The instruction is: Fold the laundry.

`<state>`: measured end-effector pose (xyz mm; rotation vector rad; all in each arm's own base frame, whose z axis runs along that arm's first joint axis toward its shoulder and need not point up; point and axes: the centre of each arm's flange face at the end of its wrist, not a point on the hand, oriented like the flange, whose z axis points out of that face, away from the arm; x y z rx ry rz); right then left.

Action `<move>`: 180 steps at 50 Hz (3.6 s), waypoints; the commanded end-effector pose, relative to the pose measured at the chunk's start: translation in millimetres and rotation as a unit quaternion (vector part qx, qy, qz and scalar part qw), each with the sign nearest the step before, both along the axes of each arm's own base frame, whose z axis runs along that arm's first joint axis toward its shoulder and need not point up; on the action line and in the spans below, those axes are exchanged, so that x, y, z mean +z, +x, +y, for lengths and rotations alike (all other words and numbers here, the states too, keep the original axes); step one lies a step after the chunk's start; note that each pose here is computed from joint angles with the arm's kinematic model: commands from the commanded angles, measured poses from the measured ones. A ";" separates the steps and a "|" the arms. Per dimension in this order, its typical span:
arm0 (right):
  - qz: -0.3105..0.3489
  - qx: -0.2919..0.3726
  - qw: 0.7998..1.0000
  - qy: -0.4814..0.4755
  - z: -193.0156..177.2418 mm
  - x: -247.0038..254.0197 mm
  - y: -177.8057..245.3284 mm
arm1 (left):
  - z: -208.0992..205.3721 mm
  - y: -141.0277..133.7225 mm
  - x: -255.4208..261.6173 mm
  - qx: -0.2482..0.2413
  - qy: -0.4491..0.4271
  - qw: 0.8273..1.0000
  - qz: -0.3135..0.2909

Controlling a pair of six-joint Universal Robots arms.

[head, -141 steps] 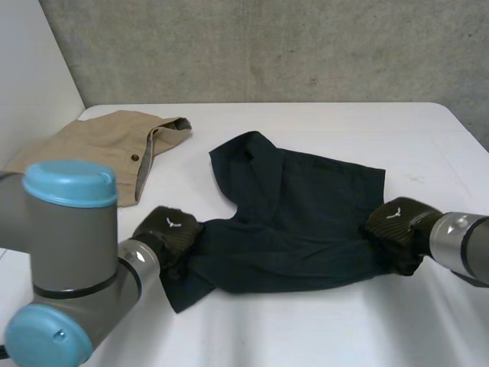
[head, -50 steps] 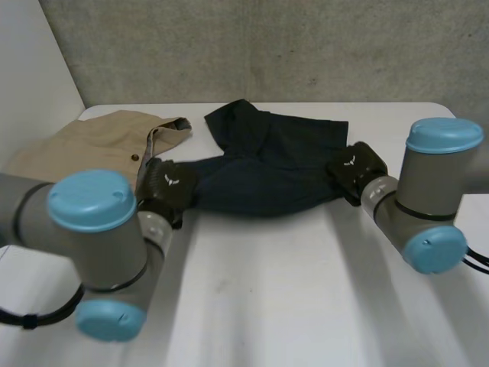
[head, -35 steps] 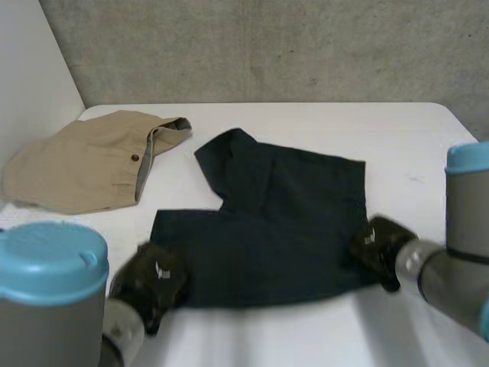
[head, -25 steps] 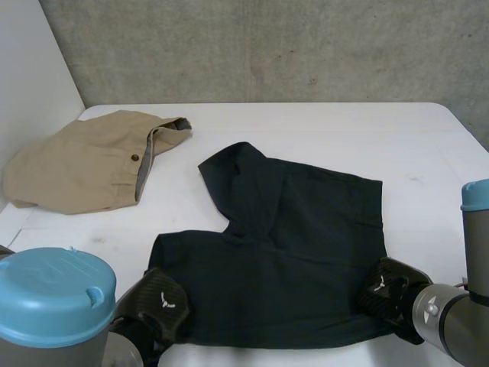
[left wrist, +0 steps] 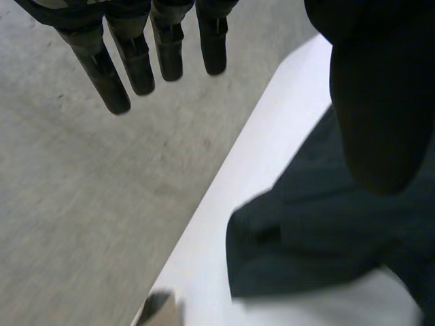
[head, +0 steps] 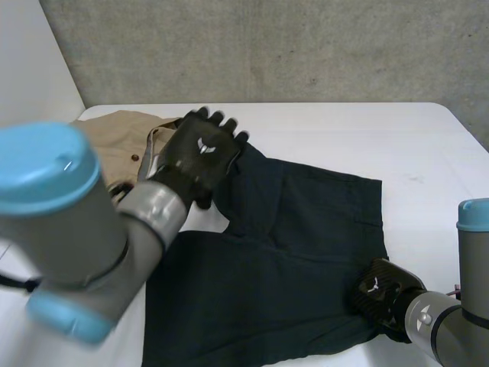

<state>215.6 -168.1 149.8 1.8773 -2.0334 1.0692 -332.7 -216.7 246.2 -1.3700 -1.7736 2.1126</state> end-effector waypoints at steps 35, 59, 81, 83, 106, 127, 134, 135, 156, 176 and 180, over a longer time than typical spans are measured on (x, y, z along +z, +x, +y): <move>-0.007 -0.006 1.000 -0.013 -6.4 -15.6 -0.1 | -130.7 -69.5 -151.4 -0.145 0.083 0.986 0.011; -0.004 -0.006 1.000 -0.007 -3.6 -18.0 -0.6 | -129.5 -32.8 -109.0 0.002 -0.079 0.988 -0.129; -0.002 -0.002 1.000 -0.002 0.9 -19.8 -0.1 | -76.0 9.6 -109.6 0.125 0.008 0.966 -0.225; -0.002 -0.002 1.000 -0.002 0.9 -19.8 -0.1 | -76.7 11.1 -110.5 0.134 0.009 0.964 -0.228; -0.042 -0.033 0.998 -0.027 -14.9 -12.3 3.6 | -58.4 17.4 -55.6 0.167 0.068 0.983 -0.027; -0.095 -0.094 0.990 -0.036 -36.3 -2.7 0.9 | 78.6 85.4 -54.8 0.114 0.284 0.951 -0.049; -0.095 -0.095 0.990 -0.037 -36.7 -2.0 0.9 | 102.4 90.5 -70.6 0.102 0.308 0.942 -0.081; -0.097 -0.096 0.990 -0.038 -37.2 -1.9 0.7 | 105.4 90.6 -72.3 0.100 0.311 0.941 -0.085; -0.107 -0.116 0.987 -0.039 -43.4 1.7 -3.4 | 109.9 88.5 -89.6 0.112 0.317 0.934 -0.119; 0.001 -0.045 0.999 -0.023 15.0 62.1 -36.4 | 152.4 98.5 -46.6 0.024 0.256 0.930 -0.265; -0.039 -0.031 0.999 -0.020 13.6 62.5 -30.2 | 117.4 74.0 -35.9 0.039 0.197 0.960 -0.195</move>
